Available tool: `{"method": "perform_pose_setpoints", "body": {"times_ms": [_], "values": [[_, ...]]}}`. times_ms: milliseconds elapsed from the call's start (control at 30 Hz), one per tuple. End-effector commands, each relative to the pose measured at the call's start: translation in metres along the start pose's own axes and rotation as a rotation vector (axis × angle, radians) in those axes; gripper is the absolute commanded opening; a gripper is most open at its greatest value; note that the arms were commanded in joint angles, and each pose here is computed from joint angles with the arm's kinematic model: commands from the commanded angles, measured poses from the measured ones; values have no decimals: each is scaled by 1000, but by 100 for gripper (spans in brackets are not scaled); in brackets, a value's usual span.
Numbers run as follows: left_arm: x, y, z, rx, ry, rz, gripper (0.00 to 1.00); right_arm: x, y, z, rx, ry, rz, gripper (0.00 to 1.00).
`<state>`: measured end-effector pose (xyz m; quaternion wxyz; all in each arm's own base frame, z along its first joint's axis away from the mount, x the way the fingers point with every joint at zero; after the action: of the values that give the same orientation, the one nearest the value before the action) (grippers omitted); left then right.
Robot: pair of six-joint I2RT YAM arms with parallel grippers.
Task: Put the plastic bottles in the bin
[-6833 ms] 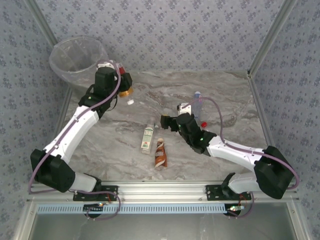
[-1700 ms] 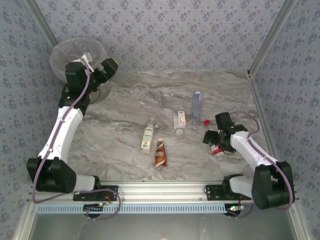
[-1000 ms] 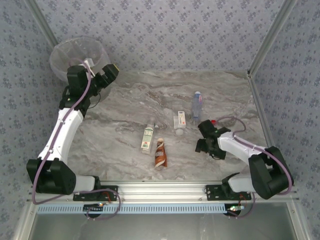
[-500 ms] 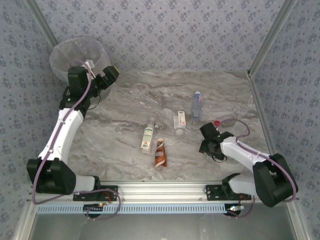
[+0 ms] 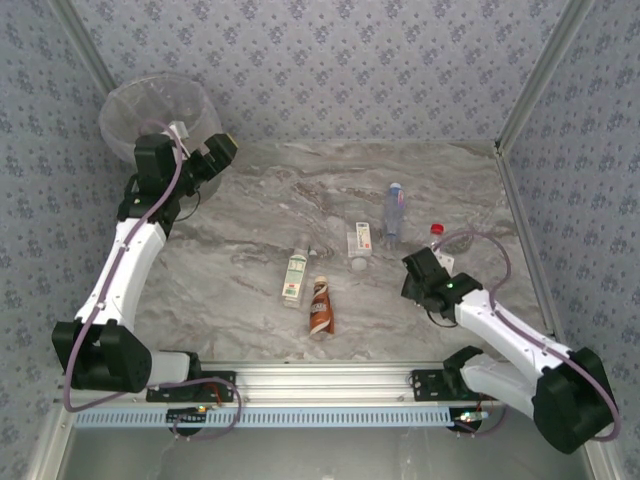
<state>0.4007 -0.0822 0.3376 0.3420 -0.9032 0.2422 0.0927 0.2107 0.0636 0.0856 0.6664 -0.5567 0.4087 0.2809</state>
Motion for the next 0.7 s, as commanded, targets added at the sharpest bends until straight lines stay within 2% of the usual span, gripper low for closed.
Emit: {"method": "perform_pose_setpoints", "body": {"times_ms": [0, 167, 467, 667], "values": [[-5, -1, -6, 26, 18, -9, 99, -14, -19, 8, -7, -41, -98, 60], [-3, 6, -9, 37, 35, 3, 99, -32, -36, 34, -27, -182, -177, 60], [-1, 29, -36, 170, 114, 83, 99, -57, -55, 77, -112, -339, -295, 58], [1, 53, -64, 281, 237, 176, 99, -80, -66, 112, -207, -471, -389, 58]]}}
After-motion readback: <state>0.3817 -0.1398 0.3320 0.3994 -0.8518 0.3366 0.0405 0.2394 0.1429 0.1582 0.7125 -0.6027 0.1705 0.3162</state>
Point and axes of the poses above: each hand's point on the last joint's axis, 136 mm out from that joint toward the fingers, its own x axis out along the fingers, its own z axis along the line the jaws close on, y = z × x, the point moved 2 cm from there along -x, back along the fingers, and after that the axes turned 5 degrees about -x, right-handed, at the moved point
